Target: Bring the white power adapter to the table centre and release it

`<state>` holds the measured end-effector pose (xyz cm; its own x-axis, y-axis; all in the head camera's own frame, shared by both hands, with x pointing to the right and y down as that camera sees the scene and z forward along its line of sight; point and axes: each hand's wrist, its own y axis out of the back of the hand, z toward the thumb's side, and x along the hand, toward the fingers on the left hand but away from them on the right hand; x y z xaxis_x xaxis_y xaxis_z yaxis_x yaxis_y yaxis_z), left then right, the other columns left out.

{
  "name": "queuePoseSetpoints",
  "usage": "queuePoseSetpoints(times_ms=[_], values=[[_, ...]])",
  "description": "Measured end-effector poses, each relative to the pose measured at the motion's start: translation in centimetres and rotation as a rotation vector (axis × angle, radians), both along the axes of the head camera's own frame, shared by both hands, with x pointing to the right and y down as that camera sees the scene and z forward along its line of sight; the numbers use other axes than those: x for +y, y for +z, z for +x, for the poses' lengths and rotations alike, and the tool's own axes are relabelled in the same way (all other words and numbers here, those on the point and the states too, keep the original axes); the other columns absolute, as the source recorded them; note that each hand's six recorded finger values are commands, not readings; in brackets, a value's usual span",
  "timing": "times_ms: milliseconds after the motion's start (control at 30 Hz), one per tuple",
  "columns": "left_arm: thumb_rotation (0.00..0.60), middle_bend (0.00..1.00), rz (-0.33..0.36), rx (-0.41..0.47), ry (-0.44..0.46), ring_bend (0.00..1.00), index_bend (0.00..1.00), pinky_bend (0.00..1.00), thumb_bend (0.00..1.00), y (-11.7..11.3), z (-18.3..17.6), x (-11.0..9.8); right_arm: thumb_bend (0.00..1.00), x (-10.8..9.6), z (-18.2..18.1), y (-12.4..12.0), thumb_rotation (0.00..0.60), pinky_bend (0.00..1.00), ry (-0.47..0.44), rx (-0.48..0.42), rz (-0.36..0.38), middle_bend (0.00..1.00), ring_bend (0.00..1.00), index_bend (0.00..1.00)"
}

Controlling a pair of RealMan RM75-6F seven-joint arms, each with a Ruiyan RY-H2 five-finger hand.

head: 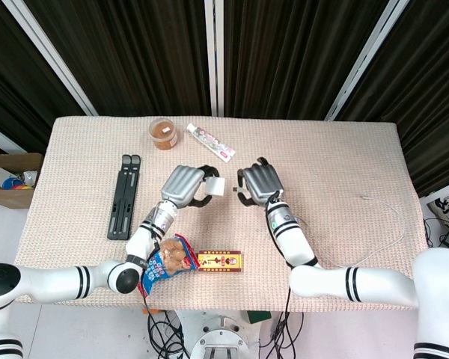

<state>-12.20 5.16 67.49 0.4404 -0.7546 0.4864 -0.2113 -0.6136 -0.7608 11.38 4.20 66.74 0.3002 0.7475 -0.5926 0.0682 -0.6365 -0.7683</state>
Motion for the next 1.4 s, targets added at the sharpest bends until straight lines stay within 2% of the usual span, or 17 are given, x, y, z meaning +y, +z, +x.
queuePoseSetpoints(times_ms=[600, 1400], values=[[0.600, 0.44, -0.100, 0.044, -0.037, 0.75, 0.48, 0.97, 0.42, -0.3, 0.5, 0.0, 1.00, 0.4, -1.4, 0.0, 0.600, 0.18, -0.028, 0.027, 0.016, 0.62, 0.35, 0.61], [0.600, 0.44, -0.095, 0.016, -0.009, 0.75, 0.48, 0.97, 0.42, -0.4, 1.4, 0.0, 1.00, 0.5, -1.7, 0.0, 0.600, 0.18, -0.034, 0.032, 0.018, 0.62, 0.35, 0.61]])
